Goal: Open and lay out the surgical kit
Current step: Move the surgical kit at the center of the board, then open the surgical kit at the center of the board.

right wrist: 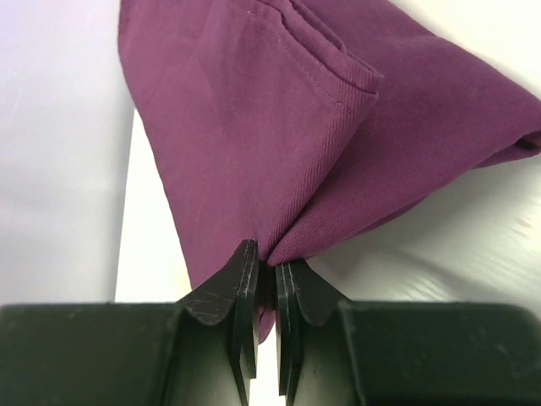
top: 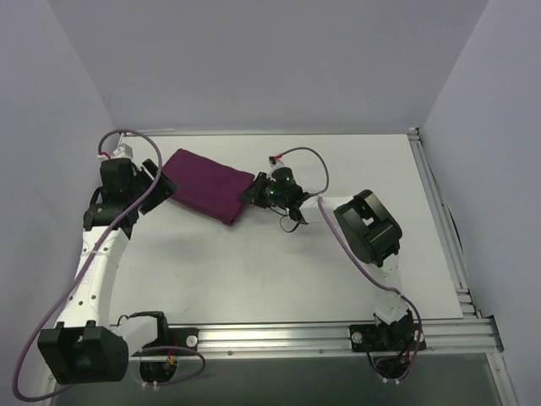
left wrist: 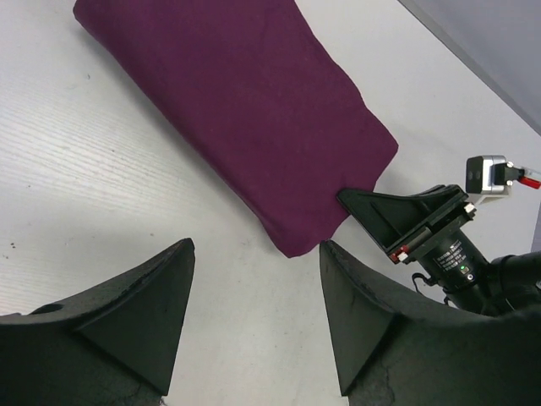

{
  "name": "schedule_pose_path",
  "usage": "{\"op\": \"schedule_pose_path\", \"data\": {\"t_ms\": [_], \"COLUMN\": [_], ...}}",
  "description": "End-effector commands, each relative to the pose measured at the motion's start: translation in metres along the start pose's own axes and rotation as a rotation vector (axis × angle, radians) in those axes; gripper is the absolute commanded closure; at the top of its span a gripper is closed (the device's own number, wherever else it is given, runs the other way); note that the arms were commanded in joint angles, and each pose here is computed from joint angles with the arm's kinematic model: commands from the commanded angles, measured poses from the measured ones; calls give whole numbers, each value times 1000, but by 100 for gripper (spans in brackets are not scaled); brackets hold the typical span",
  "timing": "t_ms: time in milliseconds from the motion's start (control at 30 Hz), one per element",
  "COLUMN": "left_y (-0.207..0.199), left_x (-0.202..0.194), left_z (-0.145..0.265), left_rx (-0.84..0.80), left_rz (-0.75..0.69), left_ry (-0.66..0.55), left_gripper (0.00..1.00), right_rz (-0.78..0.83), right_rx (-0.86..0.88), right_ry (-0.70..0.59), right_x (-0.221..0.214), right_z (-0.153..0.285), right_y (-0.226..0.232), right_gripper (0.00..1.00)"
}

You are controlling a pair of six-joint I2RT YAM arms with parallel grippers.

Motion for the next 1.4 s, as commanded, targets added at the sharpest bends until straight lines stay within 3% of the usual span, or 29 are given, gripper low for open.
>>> {"op": "schedule_pose_path", "data": {"t_ms": [0, 133, 200, 300, 333, 433, 533, 633, 667, 733, 900, 1367], "left_y": [-18, -15, -12, -7, -5, -3, 3, 7, 8, 4, -8, -18], "left_x": [6, -2, -6, -14, -13, -27, -35, -48, -51, -54, -49, -35], "left_z": [-5, -9, -7, -2, 0, 4, 2, -7, -12, -14, -8, 3], "left_rx": [-68, -34, -9, 26, 49, 102, 140, 151, 156, 149, 133, 126], "left_rz": [23, 55, 67, 82, 73, 20, 55, 134, 152, 186, 179, 139], "left_ry": [11, 76, 109, 155, 156, 195, 208, 255, 274, 306, 333, 304], "left_gripper": [30, 28, 28, 26, 26, 26, 26, 26, 26, 26, 26, 26], "right_rz": [64, 72, 94, 135, 151, 231, 299, 300, 276, 323, 301, 240], "right_rx": [25, -6, -21, -21, -23, -77, -148, -116, -158, -139, -153, -62], "right_ry": [-104, -44, 14, 72, 93, 152, 88, 71, 125, 111, 191, 221], "right_x": [39, 26, 21, 17, 15, 22, 61, 95, 90, 111, 106, 88], "right_z": [32, 46, 50, 57, 60, 79, 102, 99, 91, 83, 62, 33], "right_y": [21, 8, 5, 9, 9, 11, 15, 12, -7, -1, -24, -39], "right_gripper": [100, 100, 95, 58, 36, 23, 16, 18, 21, 27, 34, 35]}}
Point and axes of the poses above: each gripper's point midway between its finger pads, its own z axis back along the fingers, its own y axis along the line the jaws close on, x = y × z, the point moved 5 cm from there along z, back along the fingers, and after that the axes turned 11 degrees about z, right-handed, at the moved point
